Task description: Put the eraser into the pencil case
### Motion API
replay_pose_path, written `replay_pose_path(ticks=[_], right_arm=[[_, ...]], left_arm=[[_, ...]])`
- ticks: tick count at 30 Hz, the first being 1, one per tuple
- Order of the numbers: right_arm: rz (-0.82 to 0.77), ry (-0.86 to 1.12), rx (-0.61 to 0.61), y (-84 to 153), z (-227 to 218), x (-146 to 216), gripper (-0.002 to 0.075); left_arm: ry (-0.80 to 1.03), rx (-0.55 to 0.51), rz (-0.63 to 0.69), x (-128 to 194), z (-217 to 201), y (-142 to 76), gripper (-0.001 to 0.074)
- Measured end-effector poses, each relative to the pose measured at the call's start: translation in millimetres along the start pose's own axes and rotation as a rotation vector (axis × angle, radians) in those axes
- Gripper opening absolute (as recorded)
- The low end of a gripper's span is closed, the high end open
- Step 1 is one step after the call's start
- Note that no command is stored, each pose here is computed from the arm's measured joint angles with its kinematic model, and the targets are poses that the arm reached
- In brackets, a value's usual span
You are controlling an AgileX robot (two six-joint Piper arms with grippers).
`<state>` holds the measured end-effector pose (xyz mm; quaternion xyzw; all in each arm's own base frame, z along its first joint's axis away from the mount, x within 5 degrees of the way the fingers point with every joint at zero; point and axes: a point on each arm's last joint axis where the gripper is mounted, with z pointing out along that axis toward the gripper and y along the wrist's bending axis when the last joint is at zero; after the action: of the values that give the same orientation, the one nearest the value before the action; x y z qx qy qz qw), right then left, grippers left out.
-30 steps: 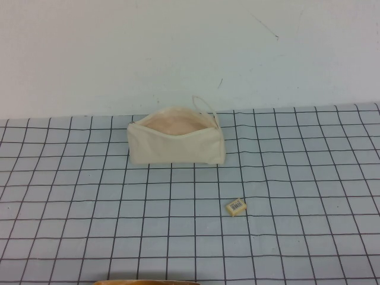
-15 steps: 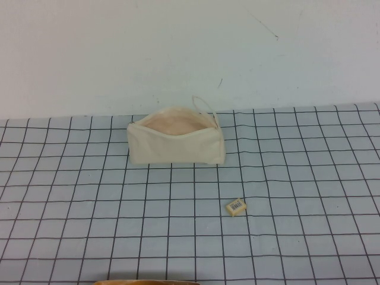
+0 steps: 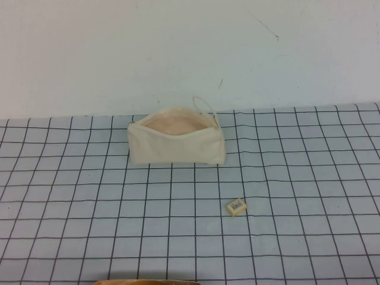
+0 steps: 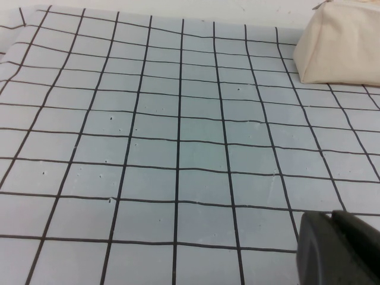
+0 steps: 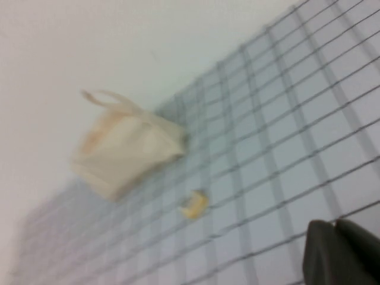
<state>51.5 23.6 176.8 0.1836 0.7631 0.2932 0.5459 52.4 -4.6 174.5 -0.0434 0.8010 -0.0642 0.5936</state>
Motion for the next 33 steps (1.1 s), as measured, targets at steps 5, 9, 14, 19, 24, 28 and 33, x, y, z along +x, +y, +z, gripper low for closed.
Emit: replay_pose_path(ticks=[5, 9, 14, 19, 24, 28, 33], right_arm=[[0.093, -0.018, -0.057, 5.1, -0.2, -1.8, -0.0001], [-0.014, -0.060, -0.056, 5.1, -0.3, -5.4, -0.0001], [-0.225, -0.085, -0.082, 16.2, -5.5, -14.8, -0.0001], [-0.536, -0.045, -0.108, 54.7, -19.9, -49.3, -0.0001], [-0.832, 0.257, -0.017, 88.3, -19.8, -94.7, -0.0001], [-0.896, 0.515, 0.061, 100.9, -1.4, -128.5, -0.0001], [-0.872, 0.786, 0.089, 108.6, 37.8, -160.3, -0.0001]], left_arm=[[0.000, 0.000, 0.000, 0.0, 0.0, 0.0, -0.0001], [0.000, 0.000, 0.000, 0.0, 0.0, 0.0, -0.0001], [0.000, 0.000, 0.000, 0.0, 0.0, 0.0, -0.0001], [0.000, 0.000, 0.000, 0.0, 0.0, 0.0, -0.0001], [0.000, 0.000, 0.000, 0.0, 0.0, 0.0, -0.0001], [0.000, 0.000, 0.000, 0.0, 0.0, 0.0, -0.0001], [0.000, 0.000, 0.000, 0.0, 0.0, 0.0, -0.0001]])
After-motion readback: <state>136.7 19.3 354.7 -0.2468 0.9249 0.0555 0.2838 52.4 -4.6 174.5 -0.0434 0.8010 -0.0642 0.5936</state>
